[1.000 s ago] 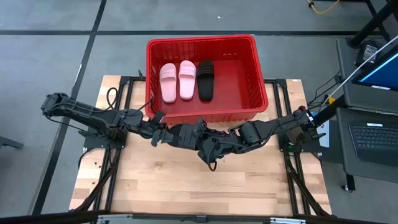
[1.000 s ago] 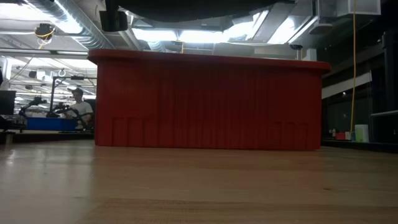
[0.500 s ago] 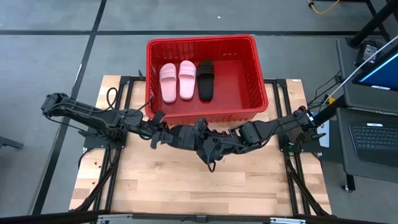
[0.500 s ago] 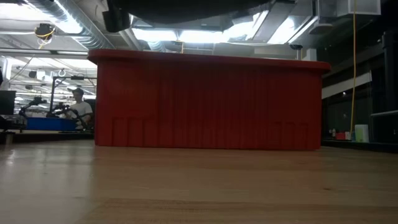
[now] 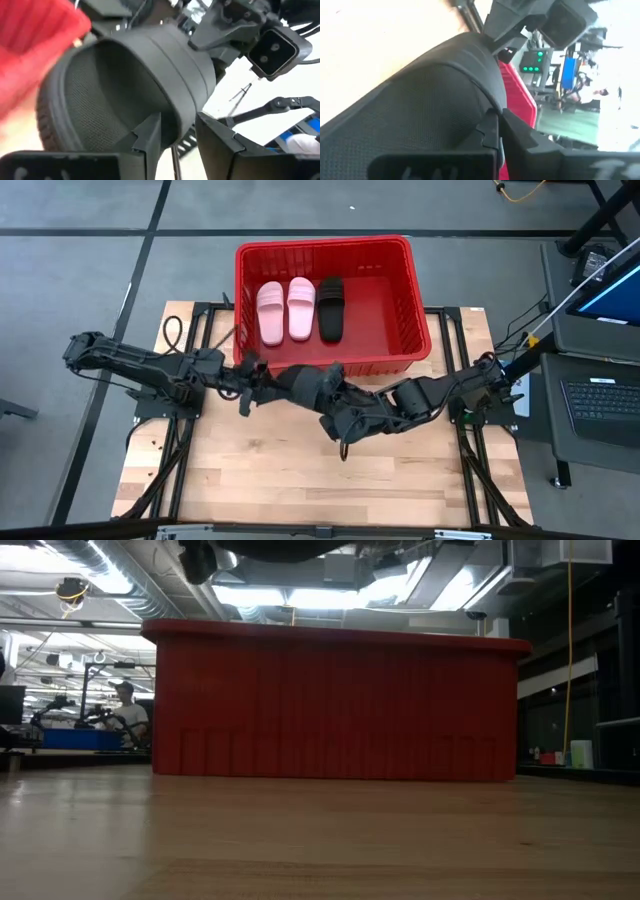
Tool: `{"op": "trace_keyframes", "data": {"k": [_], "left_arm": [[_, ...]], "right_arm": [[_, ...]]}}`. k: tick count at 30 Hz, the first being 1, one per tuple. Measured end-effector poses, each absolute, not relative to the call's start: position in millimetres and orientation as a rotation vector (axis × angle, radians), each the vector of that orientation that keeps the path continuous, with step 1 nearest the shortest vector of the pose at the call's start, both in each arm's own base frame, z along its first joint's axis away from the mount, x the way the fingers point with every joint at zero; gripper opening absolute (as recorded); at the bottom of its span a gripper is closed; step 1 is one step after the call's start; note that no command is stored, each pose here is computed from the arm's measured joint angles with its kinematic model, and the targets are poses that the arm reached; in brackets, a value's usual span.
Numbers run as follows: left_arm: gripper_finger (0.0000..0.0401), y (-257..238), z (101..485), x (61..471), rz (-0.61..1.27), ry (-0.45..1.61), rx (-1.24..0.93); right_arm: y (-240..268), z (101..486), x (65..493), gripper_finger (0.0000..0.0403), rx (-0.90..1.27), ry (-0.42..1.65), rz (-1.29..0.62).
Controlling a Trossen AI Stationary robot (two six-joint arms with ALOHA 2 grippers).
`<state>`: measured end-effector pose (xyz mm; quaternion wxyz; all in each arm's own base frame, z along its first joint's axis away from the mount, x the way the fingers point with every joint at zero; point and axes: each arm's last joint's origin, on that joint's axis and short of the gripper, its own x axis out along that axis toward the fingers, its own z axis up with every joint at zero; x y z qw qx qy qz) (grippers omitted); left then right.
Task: Pick and place slides into bin
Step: Put the black slide into the red bin
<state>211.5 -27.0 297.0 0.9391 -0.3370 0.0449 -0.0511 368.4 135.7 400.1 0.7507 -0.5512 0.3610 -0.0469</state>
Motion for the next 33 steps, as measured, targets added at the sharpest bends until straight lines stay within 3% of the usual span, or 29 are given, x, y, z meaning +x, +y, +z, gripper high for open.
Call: {"op": "trace_keyframes", "data": {"k": [9,19,24,30,33], "left_arm": [[0.0115,-7.1,326.6,179.7,-0.056,-0.115,-0.447],[0.0094,1.4,339.3,160.2,0.100,-0.218,-0.176],[0.0068,3.5,339.5,160.3,0.193,-0.210,-0.003],[0.0008,6.9,342.2,159.1,0.333,-0.217,0.131],[0.0004,7.4,343.0,158.7,0.357,-0.220,0.152]], "right_arm": [[125.8,427.9,357.5,0.0008,-0.959,0.742,-0.223],[77.9,425.5,365.0,0.0008,-0.731,0.801,-0.461],[38.6,421.3,365.7,0.0008,-0.688,0.896,-0.562],[-16.8,417.1,361.5,0.0008,-0.678,1.040,-0.656],[-45.5,416.1,357.7,0.0008,-0.696,1.114,-0.685]]}}
